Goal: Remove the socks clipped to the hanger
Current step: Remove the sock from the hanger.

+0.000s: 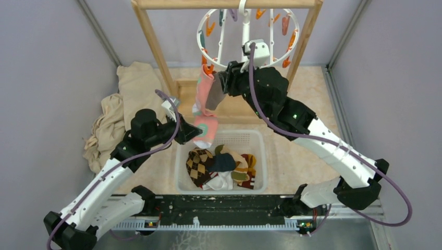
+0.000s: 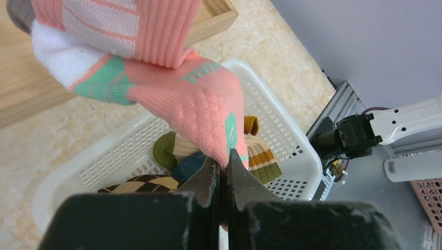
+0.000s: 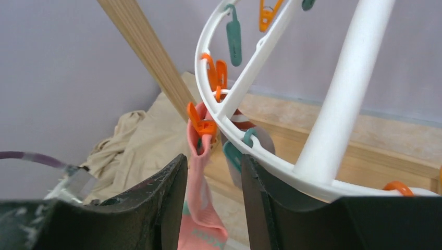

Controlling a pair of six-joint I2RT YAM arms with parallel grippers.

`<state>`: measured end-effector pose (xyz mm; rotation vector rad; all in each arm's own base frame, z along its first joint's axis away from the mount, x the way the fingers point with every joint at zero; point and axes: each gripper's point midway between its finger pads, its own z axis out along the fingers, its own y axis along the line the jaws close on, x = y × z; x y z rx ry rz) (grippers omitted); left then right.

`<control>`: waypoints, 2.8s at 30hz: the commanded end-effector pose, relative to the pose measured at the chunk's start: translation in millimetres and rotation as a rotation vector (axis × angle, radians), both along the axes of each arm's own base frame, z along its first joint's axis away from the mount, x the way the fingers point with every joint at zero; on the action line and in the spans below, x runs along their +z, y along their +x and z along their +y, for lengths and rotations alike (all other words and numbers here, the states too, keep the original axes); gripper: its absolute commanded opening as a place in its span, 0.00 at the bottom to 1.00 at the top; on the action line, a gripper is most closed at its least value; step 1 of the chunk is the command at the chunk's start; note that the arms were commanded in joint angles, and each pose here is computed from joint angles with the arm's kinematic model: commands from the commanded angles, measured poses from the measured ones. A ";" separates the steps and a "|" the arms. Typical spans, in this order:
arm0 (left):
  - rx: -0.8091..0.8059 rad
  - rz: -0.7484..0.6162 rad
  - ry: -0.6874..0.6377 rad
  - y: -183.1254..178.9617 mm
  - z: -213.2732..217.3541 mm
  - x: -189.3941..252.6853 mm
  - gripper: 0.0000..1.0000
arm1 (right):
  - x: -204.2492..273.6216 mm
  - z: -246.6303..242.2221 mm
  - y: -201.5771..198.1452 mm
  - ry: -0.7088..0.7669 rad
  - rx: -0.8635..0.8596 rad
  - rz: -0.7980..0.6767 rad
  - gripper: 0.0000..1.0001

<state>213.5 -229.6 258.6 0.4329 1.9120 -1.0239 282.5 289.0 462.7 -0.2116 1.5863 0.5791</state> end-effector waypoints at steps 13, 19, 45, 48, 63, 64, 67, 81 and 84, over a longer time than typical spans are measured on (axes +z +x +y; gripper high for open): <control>-0.031 -0.067 -0.043 -9.4 -1.1 35.1 0.00 | -1.1 -32.6 34.2 -0.016 -0.080 0.006 0.38; -0.039 -0.044 -0.036 -8.0 -4.3 25.2 0.00 | 5.4 -26.0 21.0 -0.003 0.006 -0.010 0.39; -0.047 -0.039 0.030 -14.3 -29.7 -11.9 0.00 | -22.7 13.1 -11.0 0.001 -0.016 -0.011 0.49; -0.049 -0.045 0.033 -15.2 -29.1 -11.9 0.00 | -21.8 20.2 -5.0 0.010 -0.025 -0.029 0.49; -0.063 -0.049 0.026 -19.3 -29.3 -10.0 0.00 | -12.8 30.7 20.1 0.030 -0.122 -0.125 0.52; -0.062 -0.050 0.026 -19.6 -28.9 -9.9 0.00 | -12.8 30.1 20.5 0.033 -0.126 -0.132 0.52; -0.061 -0.050 0.025 -20.4 -28.6 -10.0 0.00 | -14.6 28.4 22.0 0.031 -0.138 -0.154 0.55; -0.078 -0.070 0.037 -23.7 -27.4 -3.5 0.00 | -37.8 13.9 18.7 0.114 -0.129 -0.271 0.60; -0.076 -0.070 0.048 -23.4 -26.4 -6.0 0.00 | -38.6 9.0 16.3 0.148 -0.116 -0.334 0.60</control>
